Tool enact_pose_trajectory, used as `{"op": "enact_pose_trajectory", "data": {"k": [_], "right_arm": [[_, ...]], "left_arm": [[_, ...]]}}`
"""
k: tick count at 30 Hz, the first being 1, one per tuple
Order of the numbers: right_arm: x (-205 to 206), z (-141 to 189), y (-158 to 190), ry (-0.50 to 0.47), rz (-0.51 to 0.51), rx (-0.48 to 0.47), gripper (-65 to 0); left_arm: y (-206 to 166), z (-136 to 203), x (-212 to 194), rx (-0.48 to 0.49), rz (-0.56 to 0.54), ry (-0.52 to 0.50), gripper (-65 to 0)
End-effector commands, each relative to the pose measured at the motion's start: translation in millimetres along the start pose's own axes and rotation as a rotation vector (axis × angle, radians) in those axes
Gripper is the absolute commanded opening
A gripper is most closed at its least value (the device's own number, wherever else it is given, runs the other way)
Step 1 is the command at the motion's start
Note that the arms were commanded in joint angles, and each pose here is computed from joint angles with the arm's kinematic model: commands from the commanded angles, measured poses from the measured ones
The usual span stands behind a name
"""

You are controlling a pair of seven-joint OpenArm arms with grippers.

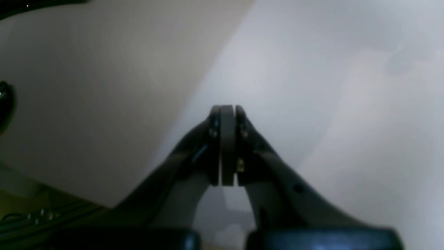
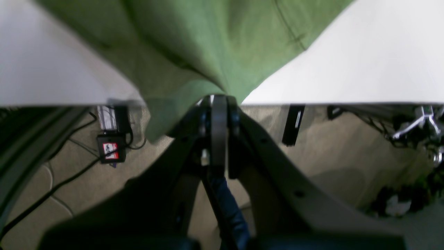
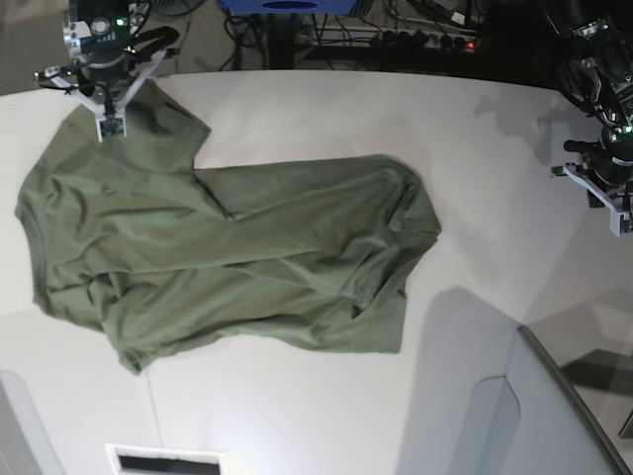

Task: Layout the t-shirt on the table in an organized manner, then fold the t-shirt properly
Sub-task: 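Release the collar corner and lift the right gripper away, then lower the left gripper onto the shirt's sleeve edge and grasp it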

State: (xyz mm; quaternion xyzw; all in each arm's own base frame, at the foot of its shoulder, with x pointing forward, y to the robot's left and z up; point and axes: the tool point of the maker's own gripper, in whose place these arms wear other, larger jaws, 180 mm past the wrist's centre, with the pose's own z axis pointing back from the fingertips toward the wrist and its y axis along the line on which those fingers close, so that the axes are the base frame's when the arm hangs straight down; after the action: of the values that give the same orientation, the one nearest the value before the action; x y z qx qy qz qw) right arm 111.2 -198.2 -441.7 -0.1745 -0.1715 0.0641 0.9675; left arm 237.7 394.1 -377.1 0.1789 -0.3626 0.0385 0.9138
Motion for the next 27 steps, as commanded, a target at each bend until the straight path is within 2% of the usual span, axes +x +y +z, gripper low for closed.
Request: {"op": "enact_pose_trajectory", "data": {"k": [1, 6, 8, 11, 13, 15, 16, 17, 20, 22, 25, 27], "right_arm": [[1.0, -0.1, -15.5, -0.011, -0.014, -0.045, -65.0], [-24.0, -20.5, -55.0, 0.083, -0.077, -0.143, -64.7], [-25.7, -26.7, -63.3, 0.099, -0.099, -0.163, -62.3], [-23.9, -27.0, -64.5, 0.105, -0.148, -0.172, -50.1], [-15.5, -21.1, -65.6, 0.081, -0.160, -0.174, -36.9], [1.1, -11.0, -70.4, 0.019, -0.171, -0.183, -24.3], [7.8, -6.3, -72.9, -0.006, -0.175, -0.187, -20.7], [18.6, -1.7, -77.0, -0.048, -0.179, -0.196, -20.4], [51.3, 3.9, -87.9, -0.177, -0.180, -0.219, -24.8], [77.5, -0.2, -92.9, -0.252, -0.165, -0.221, -31.7], [99.6, -22.4, -81.7, -0.266, -0.091, -0.150, -53.0], [107.5, -41.7, -70.8, -0.236, -0.041, -0.087, -65.0]], "left_arm": [[9.3, 2.7, 14.0, 0.022, -0.006, -0.042, -65.0], [9.5, 2.9, 12.6, 0.023, -0.009, -0.039, -65.0], [8.8, 2.9, 12.1, 0.021, -0.009, -0.038, -65.0], [-2.1, 0.6, 11.5, -0.004, -0.040, -0.030, -65.0], [-8.5, -0.5, 14.6, -0.025, -0.065, -0.032, -65.0], [-11.7, -1.2, 14.9, -0.032, -0.072, -0.031, -65.0], [-12.2, -1.2, 14.3, -0.033, -0.071, -0.029, -65.0], [-12.4, -1.2, 14.4, -0.034, -0.070, -0.029, -65.0], [-19.3, 0.0, 17.5, -0.083, -0.055, -0.047, -65.0], [-12.8, 6.0, 11.9, -0.120, -0.040, -0.051, -60.1], [-22.6, 16.3, 7.5, -0.232, -0.008, -0.081, -57.6], [-35.4, 24.3, -2.1, -0.313, -0.052, -0.075, -57.9]]}}
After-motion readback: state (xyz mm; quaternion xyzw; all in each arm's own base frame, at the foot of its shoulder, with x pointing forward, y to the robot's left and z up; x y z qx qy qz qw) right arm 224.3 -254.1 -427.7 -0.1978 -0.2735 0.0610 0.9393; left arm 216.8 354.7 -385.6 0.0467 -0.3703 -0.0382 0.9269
